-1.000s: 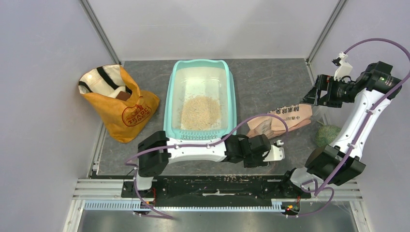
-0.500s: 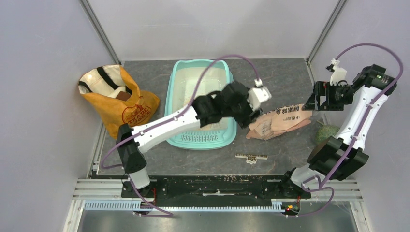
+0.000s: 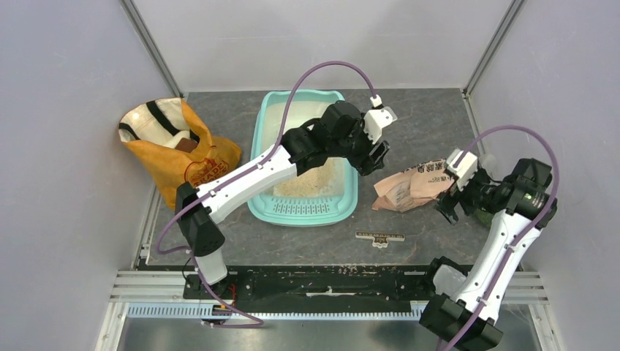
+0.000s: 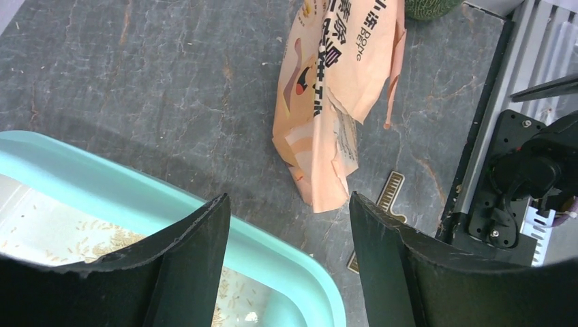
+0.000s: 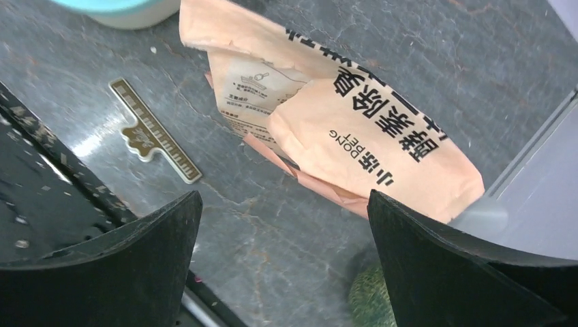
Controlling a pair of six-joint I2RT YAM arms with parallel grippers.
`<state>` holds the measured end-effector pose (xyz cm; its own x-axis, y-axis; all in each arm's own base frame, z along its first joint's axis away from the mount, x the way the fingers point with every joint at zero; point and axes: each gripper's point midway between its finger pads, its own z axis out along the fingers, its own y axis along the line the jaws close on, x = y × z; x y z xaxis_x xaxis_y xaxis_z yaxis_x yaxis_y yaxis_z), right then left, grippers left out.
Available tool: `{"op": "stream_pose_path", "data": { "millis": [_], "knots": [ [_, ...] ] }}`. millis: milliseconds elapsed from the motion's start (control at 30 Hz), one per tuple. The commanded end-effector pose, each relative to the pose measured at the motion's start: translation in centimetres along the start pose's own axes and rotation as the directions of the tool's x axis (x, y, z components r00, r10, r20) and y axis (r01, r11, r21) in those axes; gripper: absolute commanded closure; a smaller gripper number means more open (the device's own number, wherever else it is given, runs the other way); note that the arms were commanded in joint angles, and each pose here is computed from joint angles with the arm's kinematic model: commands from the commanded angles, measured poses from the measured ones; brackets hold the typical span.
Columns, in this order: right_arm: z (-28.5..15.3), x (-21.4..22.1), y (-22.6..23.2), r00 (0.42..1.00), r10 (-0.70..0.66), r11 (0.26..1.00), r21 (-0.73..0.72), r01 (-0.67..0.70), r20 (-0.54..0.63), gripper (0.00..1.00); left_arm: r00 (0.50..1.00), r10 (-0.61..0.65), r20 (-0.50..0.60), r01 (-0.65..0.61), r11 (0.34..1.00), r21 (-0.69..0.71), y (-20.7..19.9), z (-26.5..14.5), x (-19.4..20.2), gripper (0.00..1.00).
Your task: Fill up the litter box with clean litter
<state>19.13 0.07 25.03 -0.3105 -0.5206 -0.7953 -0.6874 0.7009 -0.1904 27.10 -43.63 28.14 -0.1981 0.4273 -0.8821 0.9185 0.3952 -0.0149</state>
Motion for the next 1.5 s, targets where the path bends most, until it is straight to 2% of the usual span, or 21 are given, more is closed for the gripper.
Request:
{"op": "stream_pose_path", "data": {
  "millis": [0,100,233,400,500,867,1033,1167,1233,1367,1467],
  "knots": [
    [2.3,1.9,-1.6,0.953,-0.300,0.954,0.007,0.300,0.033,0.01,0.996,-0.055,0.064,0.052,0.998,0.044,-1.0,-0.7,-1.8,0.29],
    [3.3,3.4,-3.1,0.941,-0.338,0.939,0.076,0.336,0.003,0.01,0.997,-0.060,0.057,0.059,0.998,0.033,-0.7,-0.6,-1.5,0.29],
    [4.2,5.2,-2.9,0.913,-0.407,0.908,0.100,0.408,-0.028,0.01,0.996,-0.068,0.051,0.066,0.997,0.030,-0.6,-0.2,-1.3,0.29],
    [5.6,7.2,-3.5,0.825,-0.560,0.812,0.152,0.564,-0.071,0.01,0.997,-0.075,0.016,0.075,0.997,0.020,-0.3,1.1,-0.1,0.28],
    [6.2,7.4,-4.8,0.818,-0.571,0.793,0.209,0.572,-0.073,0.01,0.993,-0.115,0.000,0.115,0.993,0.012,-0.2,1.5,0.6,0.28],
    [8.1,8.9,-6.3,0.767,-0.637,0.728,0.269,0.631,-0.075,0.01,0.985,-0.171,-0.033,0.171,0.985,-0.021,1.2,2.6,2.1,0.28],
    [8.4,8.7,-6.7,0.773,-0.632,0.726,0.309,0.615,-0.053,0.18,0.977,-0.199,-0.080,0.197,0.980,-0.027,1.3,3.6,3.9,0.27],
    [7.8,7.5,-7.5,0.797,-0.604,0.739,0.351,0.575,-0.034,0.39,0.972,-0.208,-0.107,0.206,0.978,-0.032,1.3,4.1,5.0,0.27],
    [7.2,6.6,-8.2,0.811,-0.585,0.745,0.381,0.547,-0.021,0.53,0.971,-0.210,-0.114,0.209,0.978,-0.024,1.1,4.3,5.3,0.27],
    [6.5,4.8,-8.7,0.812,-0.583,0.745,0.409,0.527,0.018,1.00,0.969,-0.211,-0.127,0.211,0.977,-0.009,0.9,4.7,5.8,0.27],
    [5.6,3.1,-8.9,0.840,-0.538,0.780,0.415,0.468,0.064,1.00,0.979,-0.177,-0.103,0.181,0.983,0.025,0.4,4.4,5.3,0.27]
  ]
}}
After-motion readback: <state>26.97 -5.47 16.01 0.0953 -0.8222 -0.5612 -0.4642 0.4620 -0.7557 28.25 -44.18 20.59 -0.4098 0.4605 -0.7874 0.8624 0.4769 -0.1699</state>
